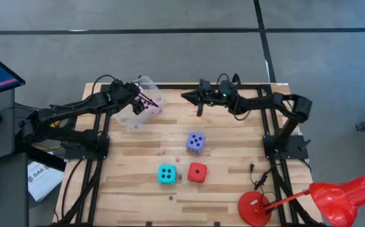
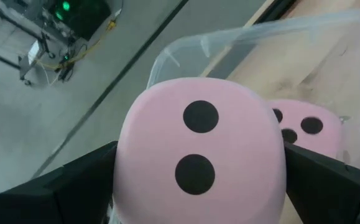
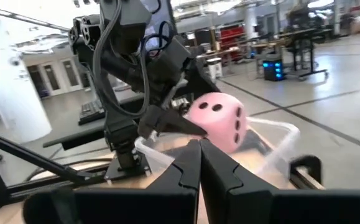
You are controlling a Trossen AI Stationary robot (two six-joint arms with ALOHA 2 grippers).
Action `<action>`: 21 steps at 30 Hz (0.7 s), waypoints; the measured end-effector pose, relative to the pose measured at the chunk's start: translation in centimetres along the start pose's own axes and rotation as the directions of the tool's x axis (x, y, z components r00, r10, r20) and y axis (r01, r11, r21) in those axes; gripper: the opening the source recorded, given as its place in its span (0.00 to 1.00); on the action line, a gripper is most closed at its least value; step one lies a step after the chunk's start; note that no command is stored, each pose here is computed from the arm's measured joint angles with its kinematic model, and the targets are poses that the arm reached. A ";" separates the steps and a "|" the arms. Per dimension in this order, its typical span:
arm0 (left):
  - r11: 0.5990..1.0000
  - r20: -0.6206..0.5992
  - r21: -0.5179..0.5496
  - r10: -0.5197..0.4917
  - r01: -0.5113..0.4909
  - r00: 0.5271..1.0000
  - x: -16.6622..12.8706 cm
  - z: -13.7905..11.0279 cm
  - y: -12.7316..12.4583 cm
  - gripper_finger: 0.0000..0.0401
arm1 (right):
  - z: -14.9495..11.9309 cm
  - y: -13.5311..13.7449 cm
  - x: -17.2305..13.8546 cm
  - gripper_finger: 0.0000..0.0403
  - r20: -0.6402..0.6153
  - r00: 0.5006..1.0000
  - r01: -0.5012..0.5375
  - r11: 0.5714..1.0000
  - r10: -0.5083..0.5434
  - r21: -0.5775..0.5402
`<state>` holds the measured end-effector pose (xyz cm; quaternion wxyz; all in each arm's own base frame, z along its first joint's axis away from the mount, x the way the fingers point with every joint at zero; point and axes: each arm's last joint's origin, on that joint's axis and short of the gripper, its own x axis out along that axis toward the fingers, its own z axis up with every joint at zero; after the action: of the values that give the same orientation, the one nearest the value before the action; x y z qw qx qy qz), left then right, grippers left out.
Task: Pick & Place Dice
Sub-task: Put the large pink dice into the transparent container
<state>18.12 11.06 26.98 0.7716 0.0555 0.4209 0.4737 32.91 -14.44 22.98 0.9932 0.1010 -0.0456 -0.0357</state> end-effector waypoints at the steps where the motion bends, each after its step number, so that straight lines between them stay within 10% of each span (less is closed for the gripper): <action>1: 1.000 0.010 0.006 -0.006 0.006 1.000 0.0 0.1 0.0 0.99 | 0.0 -0.2 0.5 0.00 -0.007 1.000 -0.007 1.000 0.007 0.002; 21: 0.981 0.034 0.070 -0.185 0.182 0.982 2.2 1.2 -2.2 0.99 | 1.0 -1.9 6.0 0.00 -0.145 0.989 -0.027 0.999 0.024 -0.022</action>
<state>20.90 11.95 25.40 0.8181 0.0516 0.4239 0.3852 38.62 -16.94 24.07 0.9954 0.0908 0.0255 -0.0162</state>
